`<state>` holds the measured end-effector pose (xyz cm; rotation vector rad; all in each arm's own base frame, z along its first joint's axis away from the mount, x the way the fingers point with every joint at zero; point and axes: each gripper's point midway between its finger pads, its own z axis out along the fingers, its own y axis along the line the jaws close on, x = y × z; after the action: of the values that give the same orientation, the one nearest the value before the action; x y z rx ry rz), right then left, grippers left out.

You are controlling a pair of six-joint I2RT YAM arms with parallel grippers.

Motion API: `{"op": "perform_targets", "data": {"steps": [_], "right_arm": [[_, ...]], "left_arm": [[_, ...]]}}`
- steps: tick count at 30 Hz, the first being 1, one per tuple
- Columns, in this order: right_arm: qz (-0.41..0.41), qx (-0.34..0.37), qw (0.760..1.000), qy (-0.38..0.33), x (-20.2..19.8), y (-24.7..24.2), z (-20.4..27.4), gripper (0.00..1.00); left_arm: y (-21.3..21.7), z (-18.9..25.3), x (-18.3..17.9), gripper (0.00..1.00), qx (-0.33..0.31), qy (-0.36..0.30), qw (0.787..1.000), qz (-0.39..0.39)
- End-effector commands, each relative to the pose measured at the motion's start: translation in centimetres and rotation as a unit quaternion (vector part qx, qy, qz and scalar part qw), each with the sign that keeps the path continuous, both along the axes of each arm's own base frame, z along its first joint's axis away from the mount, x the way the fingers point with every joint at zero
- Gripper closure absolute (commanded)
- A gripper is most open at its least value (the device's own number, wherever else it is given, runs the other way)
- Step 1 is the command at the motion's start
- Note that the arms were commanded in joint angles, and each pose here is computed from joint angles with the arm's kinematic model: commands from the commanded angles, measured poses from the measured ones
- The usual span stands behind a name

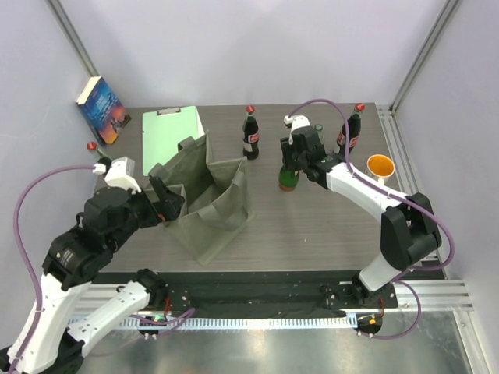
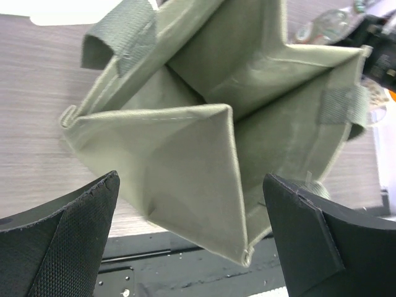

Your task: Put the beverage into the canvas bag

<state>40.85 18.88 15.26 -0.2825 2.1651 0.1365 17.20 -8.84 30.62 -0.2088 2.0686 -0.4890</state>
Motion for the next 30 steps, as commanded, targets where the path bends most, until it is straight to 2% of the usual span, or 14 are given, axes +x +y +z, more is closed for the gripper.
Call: {"op": "perform_targets", "data": {"steps": [1, 7, 15, 25, 27, 30], "right_arm": [[-0.007, 0.005, 0.998, -0.064, 0.5, -0.8, 6.0, 0.99], [-0.009, -0.002, 0.997, -0.077, -0.2, -1.5, 8.3, 0.99], [0.004, 0.000, 0.997, -0.083, -1.4, -1.2, 10.8, 0.99], [-0.003, 0.018, 0.994, -0.112, -2.8, -1.6, 18.9, 0.99], [-0.001, 0.018, 0.994, -0.106, -3.2, -1.6, 19.6, 0.99], [0.004, 0.036, 0.990, -0.134, -3.5, -1.3, 23.7, 0.99]], "left_arm": [[1.1, 0.0, 0.9, 0.01, 0.004, 0.010, 0.998, 0.055], [1.6, 0.1, 1.5, 0.01, 0.001, 0.013, 0.996, 0.085], [0.1, 0.5, 1.9, 0.00, -0.023, 0.010, 0.998, 0.062], [-2.0, -0.7, 2.6, 0.01, -0.028, 0.032, 0.999, 0.027], [-2.4, -1.2, 2.9, 0.03, -0.026, 0.039, 0.999, 0.023], [-2.7, -1.8, 2.9, 0.07, -0.020, 0.054, 0.998, 0.017]]}}
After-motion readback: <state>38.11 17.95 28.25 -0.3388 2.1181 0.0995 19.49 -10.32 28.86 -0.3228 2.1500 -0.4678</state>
